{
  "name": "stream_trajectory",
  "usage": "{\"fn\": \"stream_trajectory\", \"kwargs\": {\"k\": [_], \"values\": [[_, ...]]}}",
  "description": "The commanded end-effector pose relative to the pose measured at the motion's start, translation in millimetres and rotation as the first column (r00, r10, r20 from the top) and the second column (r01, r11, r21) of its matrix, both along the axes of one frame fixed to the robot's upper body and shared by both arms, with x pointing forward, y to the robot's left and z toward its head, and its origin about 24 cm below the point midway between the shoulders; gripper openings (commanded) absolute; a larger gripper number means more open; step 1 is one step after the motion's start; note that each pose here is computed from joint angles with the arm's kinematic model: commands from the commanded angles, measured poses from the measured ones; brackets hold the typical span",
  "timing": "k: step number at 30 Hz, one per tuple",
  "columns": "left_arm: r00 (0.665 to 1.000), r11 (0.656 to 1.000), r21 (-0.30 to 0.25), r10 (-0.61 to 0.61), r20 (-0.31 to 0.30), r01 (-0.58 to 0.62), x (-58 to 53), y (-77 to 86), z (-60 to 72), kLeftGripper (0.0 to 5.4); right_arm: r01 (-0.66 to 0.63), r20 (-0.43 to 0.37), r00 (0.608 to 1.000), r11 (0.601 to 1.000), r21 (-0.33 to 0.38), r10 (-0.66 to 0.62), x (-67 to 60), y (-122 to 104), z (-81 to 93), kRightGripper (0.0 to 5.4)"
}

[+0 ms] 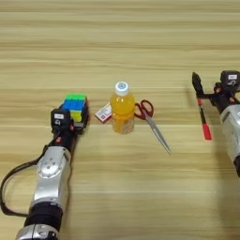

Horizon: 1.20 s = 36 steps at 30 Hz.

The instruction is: Move the objects on the table

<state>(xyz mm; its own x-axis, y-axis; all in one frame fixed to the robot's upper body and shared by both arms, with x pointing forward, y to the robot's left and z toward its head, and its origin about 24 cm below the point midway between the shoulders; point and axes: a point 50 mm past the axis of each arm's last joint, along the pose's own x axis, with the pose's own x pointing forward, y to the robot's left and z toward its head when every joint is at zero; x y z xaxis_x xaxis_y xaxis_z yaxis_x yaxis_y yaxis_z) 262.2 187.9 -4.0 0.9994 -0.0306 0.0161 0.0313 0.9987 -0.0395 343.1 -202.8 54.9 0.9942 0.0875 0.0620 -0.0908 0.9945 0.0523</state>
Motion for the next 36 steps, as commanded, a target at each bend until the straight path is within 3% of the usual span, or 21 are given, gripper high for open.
{"fn": "stream_trajectory", "kwargs": {"k": [1,16,18,36], "values": [[1.0,1.0,-0.012,-0.007,-0.029,0.007,-6.3,-6.9,-4.5,3.26,0.011,0.013,1.0,1.0,0.003,-0.011,1.1,-1,2.8,5.4],[0.998,0.999,-0.021,0.024,-0.057,-0.025,-8.4,-2.9,-9.5,3.26,0.009,0.015,1.0,1.0,0.002,-0.009,0.7,-1,3.1,5.4],[0.998,1.0,-0.018,0.02,-0.06,-0.022,-8.4,-3.3,-9.6,3.63,0.009,0.015,1.0,1.0,0.002,-0.009,0.7,-1,3.0,5.4],[0.999,0.999,-0.003,-0.046,-0.022,0.046,-9.8,-12.8,-2.5,5.12,0.004,0.017,1.0,1.0,0.001,-0.004,-0.4,0,2.6,5.4]]}}
